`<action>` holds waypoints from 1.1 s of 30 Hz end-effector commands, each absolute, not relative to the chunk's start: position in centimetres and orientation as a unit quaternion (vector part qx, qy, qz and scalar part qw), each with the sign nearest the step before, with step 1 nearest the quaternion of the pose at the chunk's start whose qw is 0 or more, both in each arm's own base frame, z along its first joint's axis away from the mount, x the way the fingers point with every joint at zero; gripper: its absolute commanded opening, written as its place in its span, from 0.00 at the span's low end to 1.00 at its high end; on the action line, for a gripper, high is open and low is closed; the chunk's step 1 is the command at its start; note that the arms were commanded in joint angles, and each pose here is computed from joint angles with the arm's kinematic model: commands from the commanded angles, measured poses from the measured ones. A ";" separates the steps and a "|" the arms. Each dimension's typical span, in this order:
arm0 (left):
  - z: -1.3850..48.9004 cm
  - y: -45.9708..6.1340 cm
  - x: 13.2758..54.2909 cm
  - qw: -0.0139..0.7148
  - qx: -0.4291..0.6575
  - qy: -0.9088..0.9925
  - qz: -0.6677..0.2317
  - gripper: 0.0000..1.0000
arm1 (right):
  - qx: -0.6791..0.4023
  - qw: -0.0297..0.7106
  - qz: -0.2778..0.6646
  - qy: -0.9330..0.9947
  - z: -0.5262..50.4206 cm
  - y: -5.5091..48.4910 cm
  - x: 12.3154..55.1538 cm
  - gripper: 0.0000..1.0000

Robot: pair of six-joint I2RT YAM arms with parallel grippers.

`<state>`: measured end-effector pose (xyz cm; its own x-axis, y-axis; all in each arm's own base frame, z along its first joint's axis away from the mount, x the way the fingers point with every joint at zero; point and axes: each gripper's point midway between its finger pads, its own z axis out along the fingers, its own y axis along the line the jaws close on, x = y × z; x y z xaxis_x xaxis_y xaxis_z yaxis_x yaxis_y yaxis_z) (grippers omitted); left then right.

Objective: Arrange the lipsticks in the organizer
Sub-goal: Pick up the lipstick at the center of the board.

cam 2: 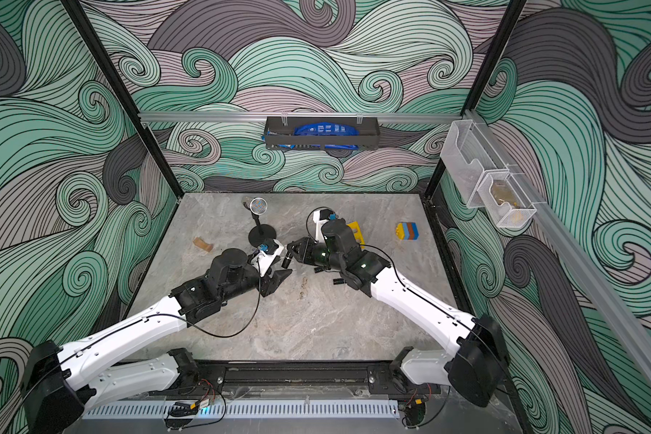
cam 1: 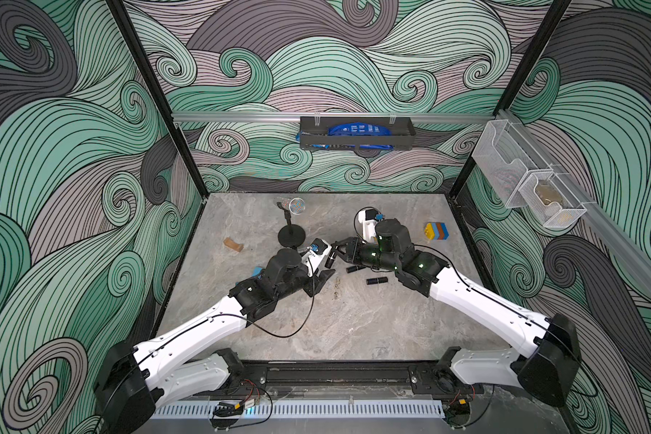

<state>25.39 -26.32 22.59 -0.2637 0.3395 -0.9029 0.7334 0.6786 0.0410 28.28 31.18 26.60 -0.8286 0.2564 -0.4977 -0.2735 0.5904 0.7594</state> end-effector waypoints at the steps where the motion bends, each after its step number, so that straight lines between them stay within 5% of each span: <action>1: 25.6 -26.8 26.1 0.532 0.345 0.750 -0.191 0.51 | -0.006 0.302 0.456 0.838 27.3 31.4 28.4 0.06; 13: 25.2 -28.2 26.3 0.520 0.357 0.752 -0.192 0.39 | -0.007 0.291 0.461 0.839 26.8 31.9 28.4 0.10; 19: 24.9 -28.3 26.3 0.518 0.361 0.753 -0.188 0.20 | -0.010 0.291 0.462 0.838 27.0 32.0 28.4 0.13; 24: 24.9 -28.3 26.4 0.519 0.356 0.754 -0.189 0.10 | -0.022 0.284 0.467 0.837 27.1 32.4 28.2 0.26; 28: 24.9 -27.4 26.9 0.522 0.318 0.770 -0.184 0.08 | -0.033 0.294 0.474 0.829 28.3 31.2 28.5 0.42; 33: 24.3 -27.1 26.7 0.505 0.297 0.776 -0.234 0.08 | -0.050 0.316 0.473 0.821 29.1 28.3 29.2 0.50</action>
<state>26.65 -27.05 22.77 -0.3016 0.3159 -0.8996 0.6958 0.7180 0.0188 29.75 29.25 26.98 -0.8245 0.2453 -0.5100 -0.2969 0.5798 0.7587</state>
